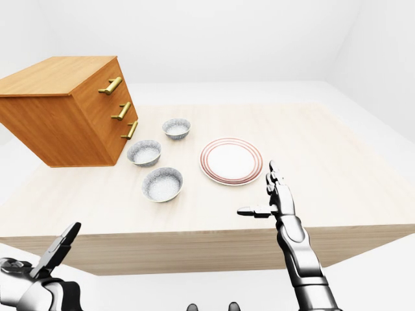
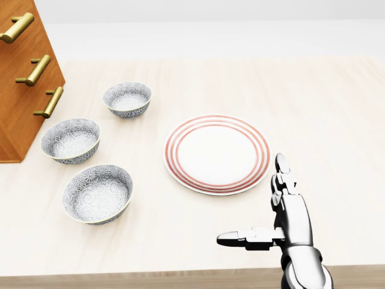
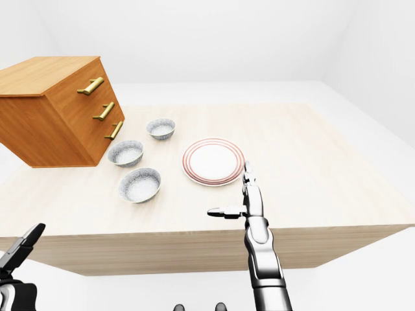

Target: Put the bowl at the front on the plate.

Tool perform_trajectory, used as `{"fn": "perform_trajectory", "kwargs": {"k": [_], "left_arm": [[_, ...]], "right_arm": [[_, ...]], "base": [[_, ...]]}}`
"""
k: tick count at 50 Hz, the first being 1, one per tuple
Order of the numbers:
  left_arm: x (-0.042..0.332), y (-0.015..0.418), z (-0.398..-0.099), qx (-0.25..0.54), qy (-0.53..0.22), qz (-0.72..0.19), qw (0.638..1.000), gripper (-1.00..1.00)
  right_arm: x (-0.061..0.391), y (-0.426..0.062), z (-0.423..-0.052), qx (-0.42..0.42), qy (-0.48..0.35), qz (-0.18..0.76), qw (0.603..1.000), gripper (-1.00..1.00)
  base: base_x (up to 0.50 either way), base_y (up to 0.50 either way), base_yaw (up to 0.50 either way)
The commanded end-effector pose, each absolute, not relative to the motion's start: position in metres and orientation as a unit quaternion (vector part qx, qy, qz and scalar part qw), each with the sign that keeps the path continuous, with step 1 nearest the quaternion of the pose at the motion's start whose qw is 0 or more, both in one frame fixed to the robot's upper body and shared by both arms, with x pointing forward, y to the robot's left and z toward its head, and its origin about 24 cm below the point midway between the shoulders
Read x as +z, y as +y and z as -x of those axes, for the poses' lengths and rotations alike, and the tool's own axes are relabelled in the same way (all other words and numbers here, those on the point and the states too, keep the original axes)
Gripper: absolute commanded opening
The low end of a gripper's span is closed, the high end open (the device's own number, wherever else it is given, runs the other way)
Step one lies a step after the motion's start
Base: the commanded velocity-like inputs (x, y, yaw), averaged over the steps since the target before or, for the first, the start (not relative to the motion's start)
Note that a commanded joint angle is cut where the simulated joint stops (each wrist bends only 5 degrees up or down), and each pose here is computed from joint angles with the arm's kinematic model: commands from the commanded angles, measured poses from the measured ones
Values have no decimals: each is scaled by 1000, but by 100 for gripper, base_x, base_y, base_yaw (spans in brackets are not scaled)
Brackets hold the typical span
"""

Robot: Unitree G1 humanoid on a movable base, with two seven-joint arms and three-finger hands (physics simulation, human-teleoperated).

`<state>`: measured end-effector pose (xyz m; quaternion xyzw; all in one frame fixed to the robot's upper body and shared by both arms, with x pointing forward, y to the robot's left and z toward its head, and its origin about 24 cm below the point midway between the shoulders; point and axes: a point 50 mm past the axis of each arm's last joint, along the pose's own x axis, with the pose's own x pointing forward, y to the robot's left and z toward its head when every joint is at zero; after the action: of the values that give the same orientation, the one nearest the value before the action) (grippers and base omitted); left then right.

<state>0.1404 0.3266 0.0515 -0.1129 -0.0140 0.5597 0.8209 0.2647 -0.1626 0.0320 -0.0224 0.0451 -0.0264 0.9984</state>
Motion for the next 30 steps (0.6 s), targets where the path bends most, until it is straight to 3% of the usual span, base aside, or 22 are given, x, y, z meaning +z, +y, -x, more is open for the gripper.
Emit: {"fn": "perform_trajectory", "kwargs": {"k": [1, 27, 30], "left_arm": [[51, 330, -137, 566, -14, 118, 816, 100], [54, 329, -134, 568, -21, 120, 814, 100], [51, 328, -132, 570, -15, 120, 812, 100]], "right_arm": [[31, -163, -266, -32, 51, 28, 998, 100], [36, -160, -262, -9, 36, 23, 999, 100], [36, -159, -262, -7, 34, 24, 999, 100]], "base": [[0, 0, 0], [0, 0, 0], [43, 0, 0]]}}
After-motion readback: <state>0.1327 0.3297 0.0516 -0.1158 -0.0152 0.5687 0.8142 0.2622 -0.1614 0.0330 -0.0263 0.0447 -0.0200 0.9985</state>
